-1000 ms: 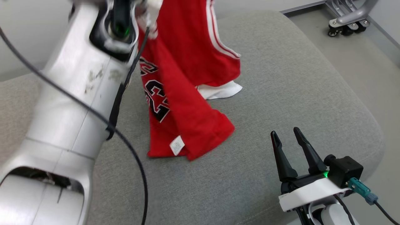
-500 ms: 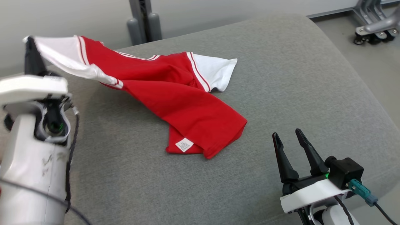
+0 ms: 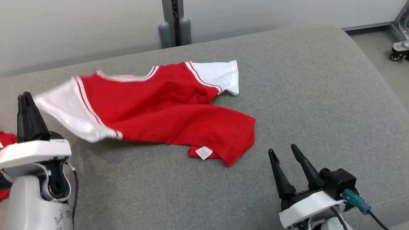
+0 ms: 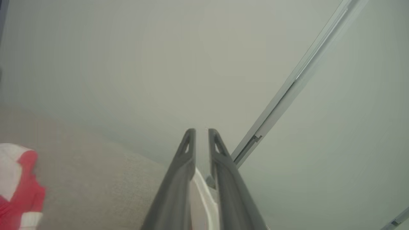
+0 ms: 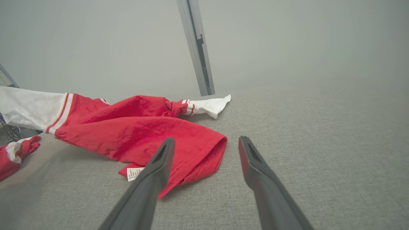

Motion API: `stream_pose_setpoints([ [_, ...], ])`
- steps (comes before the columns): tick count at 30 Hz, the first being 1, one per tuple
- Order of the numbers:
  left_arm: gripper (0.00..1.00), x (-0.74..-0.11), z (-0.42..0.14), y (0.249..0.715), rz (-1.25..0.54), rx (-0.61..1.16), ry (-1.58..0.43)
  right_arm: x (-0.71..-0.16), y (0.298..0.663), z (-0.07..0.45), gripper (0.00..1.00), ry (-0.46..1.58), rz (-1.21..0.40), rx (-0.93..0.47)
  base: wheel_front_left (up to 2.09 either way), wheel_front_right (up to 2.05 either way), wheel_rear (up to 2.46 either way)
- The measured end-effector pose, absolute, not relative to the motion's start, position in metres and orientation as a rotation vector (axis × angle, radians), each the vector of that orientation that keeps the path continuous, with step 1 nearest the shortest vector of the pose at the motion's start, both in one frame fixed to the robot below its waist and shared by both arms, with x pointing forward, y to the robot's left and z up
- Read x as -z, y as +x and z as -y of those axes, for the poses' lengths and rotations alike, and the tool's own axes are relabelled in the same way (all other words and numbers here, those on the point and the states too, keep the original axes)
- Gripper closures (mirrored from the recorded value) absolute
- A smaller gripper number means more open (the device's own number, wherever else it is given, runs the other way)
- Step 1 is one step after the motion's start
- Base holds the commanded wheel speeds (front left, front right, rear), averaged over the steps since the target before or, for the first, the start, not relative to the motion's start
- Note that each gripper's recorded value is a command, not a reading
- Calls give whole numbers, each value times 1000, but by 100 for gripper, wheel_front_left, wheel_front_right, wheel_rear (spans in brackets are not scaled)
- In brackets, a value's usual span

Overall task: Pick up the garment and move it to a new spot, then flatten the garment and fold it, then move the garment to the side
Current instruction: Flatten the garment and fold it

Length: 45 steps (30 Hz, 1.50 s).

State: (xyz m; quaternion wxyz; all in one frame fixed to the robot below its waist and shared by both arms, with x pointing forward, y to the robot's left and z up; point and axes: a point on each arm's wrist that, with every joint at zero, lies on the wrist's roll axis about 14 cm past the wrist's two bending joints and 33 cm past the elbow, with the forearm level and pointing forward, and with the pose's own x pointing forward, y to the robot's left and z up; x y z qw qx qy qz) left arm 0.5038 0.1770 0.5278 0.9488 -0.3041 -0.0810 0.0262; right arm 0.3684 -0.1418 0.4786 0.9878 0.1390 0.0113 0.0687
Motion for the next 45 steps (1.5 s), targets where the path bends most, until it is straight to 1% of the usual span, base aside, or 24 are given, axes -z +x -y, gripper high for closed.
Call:
stream_pose_setpoints([
  [1,0,-525,-179,501,159,-58,-597,-479,368,141,0,279,-23,-142,0,0,0],
  [9,0,-501,-211,477,106,-157,-515,-475,365,130,0,277,-40,-174,0,0,0],
  [12,0,-499,-217,465,104,-160,-497,-467,363,124,0,293,-69,-187,0,0,0],
  [19,0,-519,-204,430,154,-70,-392,-444,358,109,0,385,-158,-204,0,0,0],
  [22,0,-522,-196,412,154,-53,-364,-437,360,98,0,389,-187,-232,0,0,0],
  [29,0,-534,-181,382,172,-39,-326,-424,368,79,0,477,-259,-258,0,0,0],
  [37,0,-535,-188,367,174,-83,-302,-406,382,54,0,505,-355,-304,0,0,0],
  [44,0,-533,-201,363,173,-128,-291,-389,393,53,0,495,-415,-289,0,0,0],
  [45,0,-533,-203,363,173,-132,-290,-389,395,52,34,493,-415,-290,0,0,0],
])
